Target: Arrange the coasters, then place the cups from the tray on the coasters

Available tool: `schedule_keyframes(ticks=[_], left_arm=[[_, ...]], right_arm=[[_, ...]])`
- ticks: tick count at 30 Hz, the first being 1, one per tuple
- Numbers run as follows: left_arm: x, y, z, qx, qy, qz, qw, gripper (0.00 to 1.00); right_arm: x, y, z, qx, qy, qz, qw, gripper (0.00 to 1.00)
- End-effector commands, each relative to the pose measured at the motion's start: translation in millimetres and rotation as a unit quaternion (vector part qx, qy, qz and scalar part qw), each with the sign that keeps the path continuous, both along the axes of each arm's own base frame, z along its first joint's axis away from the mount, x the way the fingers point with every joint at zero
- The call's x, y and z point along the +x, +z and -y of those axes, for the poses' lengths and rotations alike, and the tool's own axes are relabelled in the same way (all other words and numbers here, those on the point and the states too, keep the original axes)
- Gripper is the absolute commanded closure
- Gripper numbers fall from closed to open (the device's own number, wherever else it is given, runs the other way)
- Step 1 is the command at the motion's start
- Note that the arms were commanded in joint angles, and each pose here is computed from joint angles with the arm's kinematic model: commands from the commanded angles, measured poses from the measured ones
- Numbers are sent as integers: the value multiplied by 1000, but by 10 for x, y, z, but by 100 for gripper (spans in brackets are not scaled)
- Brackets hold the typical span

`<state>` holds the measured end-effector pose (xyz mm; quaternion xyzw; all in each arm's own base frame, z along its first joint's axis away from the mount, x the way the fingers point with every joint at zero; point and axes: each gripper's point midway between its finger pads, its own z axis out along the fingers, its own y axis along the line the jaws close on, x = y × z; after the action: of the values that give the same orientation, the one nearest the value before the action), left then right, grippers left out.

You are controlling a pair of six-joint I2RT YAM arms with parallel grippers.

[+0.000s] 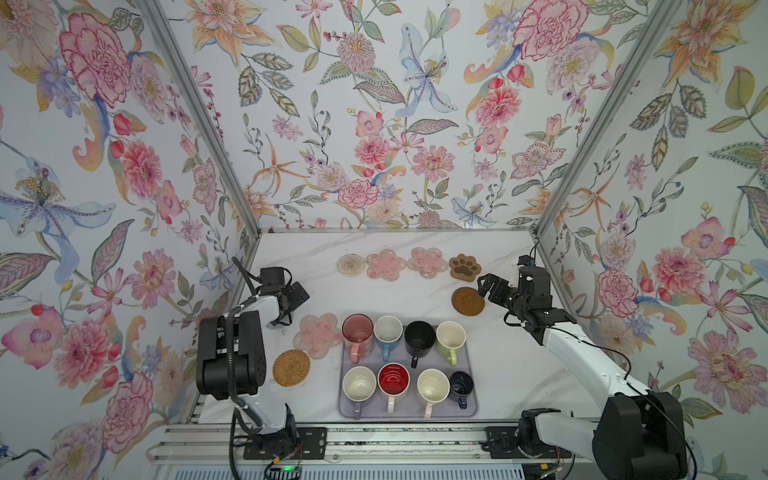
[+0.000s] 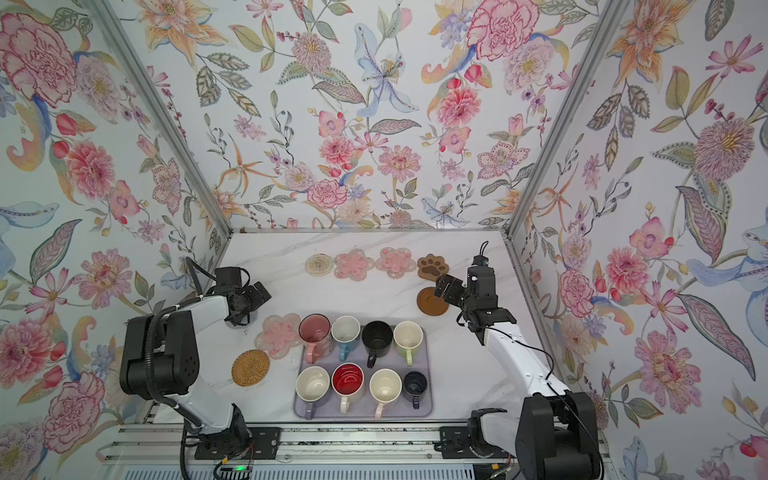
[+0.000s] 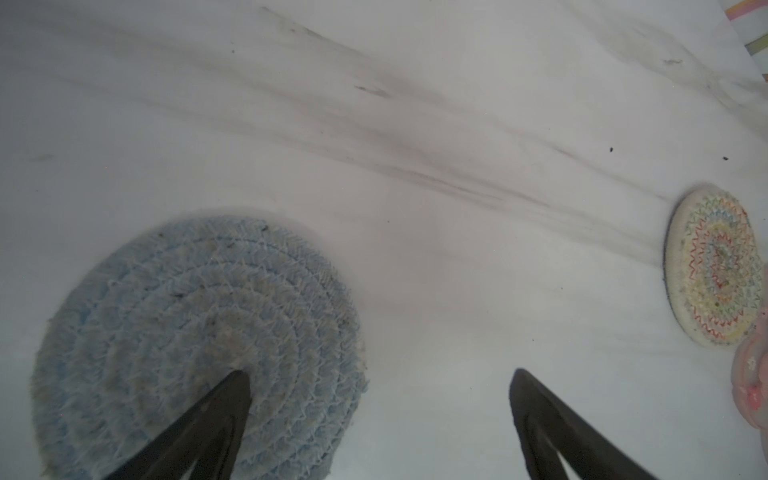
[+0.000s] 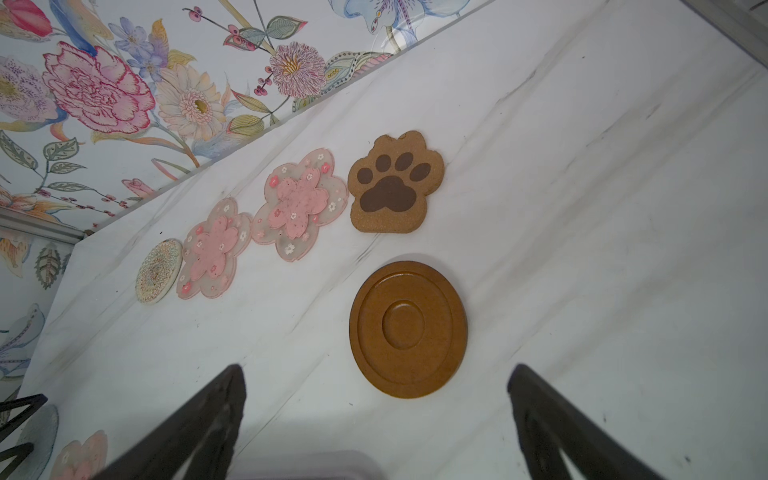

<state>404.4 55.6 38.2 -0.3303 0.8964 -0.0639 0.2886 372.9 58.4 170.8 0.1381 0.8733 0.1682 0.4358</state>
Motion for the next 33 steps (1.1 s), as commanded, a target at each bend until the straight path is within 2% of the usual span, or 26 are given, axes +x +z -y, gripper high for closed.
schedule_keyframes(ticks=[1,6,17,33], left_arm=[[58,-126,32,-20,-4,-8,1000,1],[172,-170,180,-39,-25,-7,999,1],[342,-91,785,-61,-84,-3,995,1],[354,31,1717,-93,-146,22,985,1]], right_arm=[[-45,-14,14,-3,6,-1,1000,1],[-33,-2,26,-1,4,0,1000,1],[-6,11,30,0,4,-1,1000,1],[-10,8,25,3,5,-3,1000,1]])
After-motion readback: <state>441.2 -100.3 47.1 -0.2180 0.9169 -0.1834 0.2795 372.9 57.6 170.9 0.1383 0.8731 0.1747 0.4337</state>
